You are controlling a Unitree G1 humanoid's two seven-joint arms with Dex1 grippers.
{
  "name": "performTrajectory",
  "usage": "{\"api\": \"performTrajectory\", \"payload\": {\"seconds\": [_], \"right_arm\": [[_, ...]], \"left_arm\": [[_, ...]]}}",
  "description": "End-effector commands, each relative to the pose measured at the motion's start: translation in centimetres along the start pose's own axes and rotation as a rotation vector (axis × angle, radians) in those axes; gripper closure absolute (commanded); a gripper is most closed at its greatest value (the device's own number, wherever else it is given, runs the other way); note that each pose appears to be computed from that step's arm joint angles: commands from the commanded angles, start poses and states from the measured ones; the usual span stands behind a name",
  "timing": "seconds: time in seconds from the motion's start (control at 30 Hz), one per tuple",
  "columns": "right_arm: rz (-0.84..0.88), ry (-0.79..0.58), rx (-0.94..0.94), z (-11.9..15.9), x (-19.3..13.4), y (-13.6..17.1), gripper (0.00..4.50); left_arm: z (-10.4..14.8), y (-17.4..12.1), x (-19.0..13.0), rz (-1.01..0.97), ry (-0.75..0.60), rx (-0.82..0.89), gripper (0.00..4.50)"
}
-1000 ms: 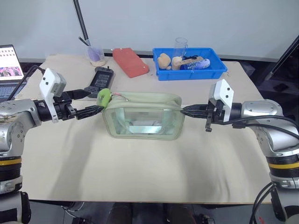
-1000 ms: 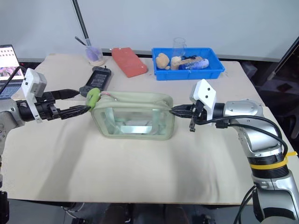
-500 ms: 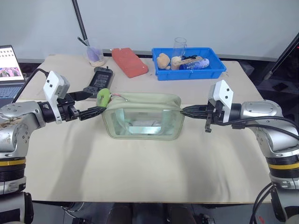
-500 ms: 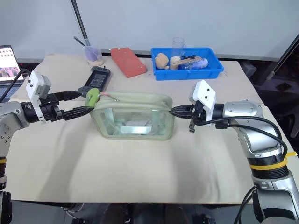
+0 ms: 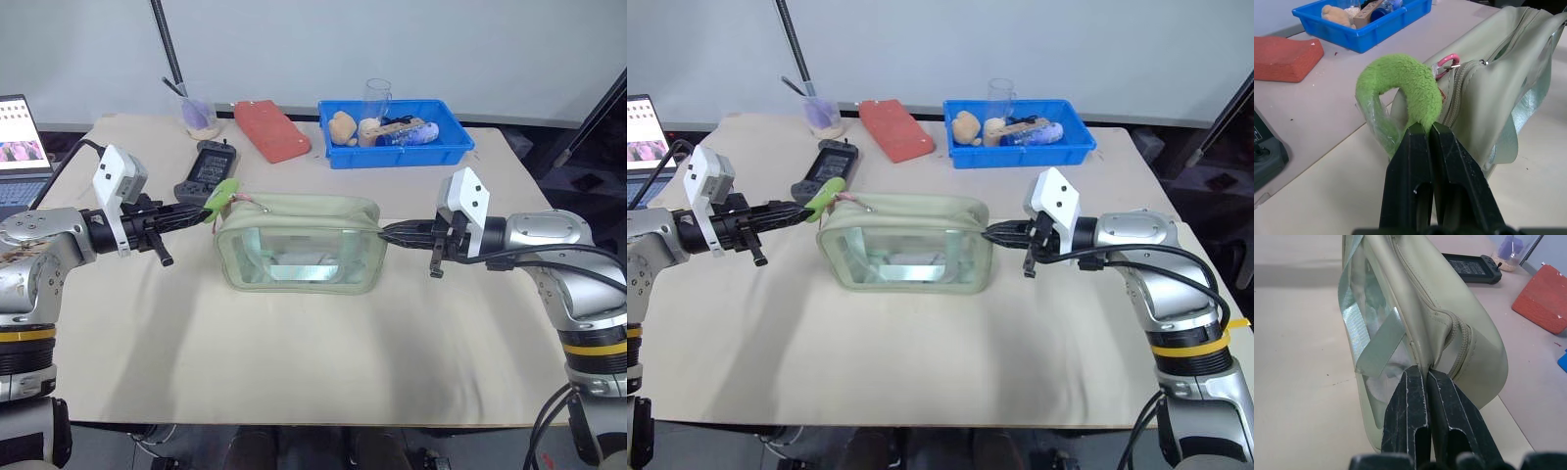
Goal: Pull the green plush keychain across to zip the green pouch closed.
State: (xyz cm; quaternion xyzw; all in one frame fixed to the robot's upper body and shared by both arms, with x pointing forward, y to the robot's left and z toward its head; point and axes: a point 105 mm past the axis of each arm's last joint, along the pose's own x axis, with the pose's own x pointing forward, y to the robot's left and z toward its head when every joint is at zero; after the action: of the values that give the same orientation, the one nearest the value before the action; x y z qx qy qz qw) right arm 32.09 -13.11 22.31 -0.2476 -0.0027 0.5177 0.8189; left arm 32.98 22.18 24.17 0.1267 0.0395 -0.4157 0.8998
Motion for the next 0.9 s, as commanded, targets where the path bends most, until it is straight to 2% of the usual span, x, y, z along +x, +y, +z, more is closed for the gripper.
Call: {"api": "performTrajectory", "payload": {"seconds": [0.03, 0.2, 0.33, 0.47, 0.5, 0.6, 0.67, 0.8, 0.9], "right_arm": [[-0.033, -0.015, -0.048, 1.1, -0.7, -0.6, 4.5], [-0.032, -0.019, -0.05, 1.3, -0.6, -0.6, 4.5], [-0.03, -0.022, -0.051, 1.3, -0.4, -0.5, 4.5], [-0.035, -0.024, -0.051, 1.2, -0.3, -0.5, 4.5], [-0.037, -0.024, -0.05, 1.2, -0.3, -0.5, 4.5], [-0.045, -0.023, -0.047, 1.1, -0.4, -0.5, 4.5], [-0.048, -0.023, -0.046, 1.0, -0.4, -0.5, 4.5], [-0.053, -0.021, -0.046, 0.9, -0.5, -0.5, 4.5], [-0.055, -0.02, -0.047, 0.9, -0.5, -0.6, 4.5]], "left_arm": [[4.0, -0.4, 0.0, -0.016, -0.066, 0.142, 4.4], [6.5, -3.7, 2.2, -0.141, -0.053, 0.339, 4.4], [4.7, -6.1, 4.1, -0.256, 0.046, 0.514, 4.4], [4.2, -6.3, 4.9, -0.287, 0.048, 0.551, 4.4], [4.4, -6.0, 4.9, -0.28, 0.037, 0.548, 3.82], [5.1, -5.2, 4.8, -0.265, 0.023, 0.551, 2.73], [5.4, -4.7, 4.6, -0.246, 0.025, 0.571, 1.72], [5.6, -3.6, 3.5, -0.215, 0.056, 0.569, 0.02], [5.2, -3.1, 2.1, -0.204, 0.095, 0.514, 0.02]]}}
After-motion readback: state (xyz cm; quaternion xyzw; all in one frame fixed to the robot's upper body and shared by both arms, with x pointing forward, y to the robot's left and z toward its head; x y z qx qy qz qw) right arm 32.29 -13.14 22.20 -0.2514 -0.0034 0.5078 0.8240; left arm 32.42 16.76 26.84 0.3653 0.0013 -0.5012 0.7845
